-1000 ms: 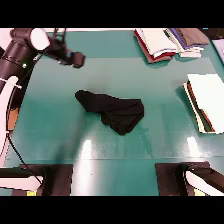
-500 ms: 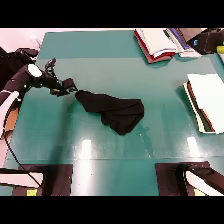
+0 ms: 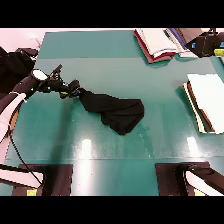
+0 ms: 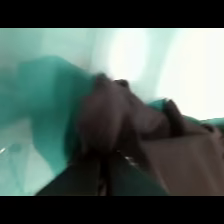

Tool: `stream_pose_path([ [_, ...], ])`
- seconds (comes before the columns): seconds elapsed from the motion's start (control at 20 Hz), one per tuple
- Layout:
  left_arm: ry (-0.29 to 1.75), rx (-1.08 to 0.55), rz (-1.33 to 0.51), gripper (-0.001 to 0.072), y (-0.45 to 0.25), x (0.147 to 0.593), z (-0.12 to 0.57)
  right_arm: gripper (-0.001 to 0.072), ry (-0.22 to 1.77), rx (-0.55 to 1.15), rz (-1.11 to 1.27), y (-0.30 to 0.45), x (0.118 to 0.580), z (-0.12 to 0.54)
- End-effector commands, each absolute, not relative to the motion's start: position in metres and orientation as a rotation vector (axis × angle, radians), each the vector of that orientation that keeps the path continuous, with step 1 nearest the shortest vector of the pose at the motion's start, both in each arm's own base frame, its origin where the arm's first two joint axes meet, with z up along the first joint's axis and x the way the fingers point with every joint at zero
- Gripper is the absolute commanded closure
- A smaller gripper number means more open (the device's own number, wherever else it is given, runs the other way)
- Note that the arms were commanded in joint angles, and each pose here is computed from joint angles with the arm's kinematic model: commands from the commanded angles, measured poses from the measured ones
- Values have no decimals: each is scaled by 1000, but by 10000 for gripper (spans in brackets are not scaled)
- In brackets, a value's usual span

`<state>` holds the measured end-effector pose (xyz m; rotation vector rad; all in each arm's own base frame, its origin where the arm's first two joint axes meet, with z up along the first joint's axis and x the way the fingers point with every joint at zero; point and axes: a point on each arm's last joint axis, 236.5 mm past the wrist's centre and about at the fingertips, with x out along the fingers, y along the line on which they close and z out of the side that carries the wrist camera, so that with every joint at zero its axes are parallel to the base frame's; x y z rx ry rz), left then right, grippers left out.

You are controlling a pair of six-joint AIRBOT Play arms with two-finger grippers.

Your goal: Fold the shirts.

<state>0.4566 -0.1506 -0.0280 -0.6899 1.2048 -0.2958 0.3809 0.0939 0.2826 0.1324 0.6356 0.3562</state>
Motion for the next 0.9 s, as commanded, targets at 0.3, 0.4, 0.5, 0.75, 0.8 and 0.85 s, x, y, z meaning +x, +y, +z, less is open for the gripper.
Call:
stream_pose_path([
  [0.3, 950, -560, -454, 683, -153, 499, 76, 685, 1289, 238, 304, 64, 352, 94],
  [0.4, 951, -554, -462, 683, -154, 498, 80, 325, 1382, 359, 324, 82, 342, 37],
  [0.5, 959, -544, -461, 683, -153, 497, 77, 181, 1484, 486, 353, 108, 328, -19],
  [0.75, 982, -522, -462, 683, -152, 492, 73, 183, 1572, 524, 426, 168, 319, -84],
  [0.8, 987, -521, -464, 683, -153, 491, 72, 183, 1542, 533, 431, 176, 329, -83],
  [0.85, 992, -515, -464, 683, -152, 490, 71, 183, 1504, 540, 437, 181, 341, -79],
])
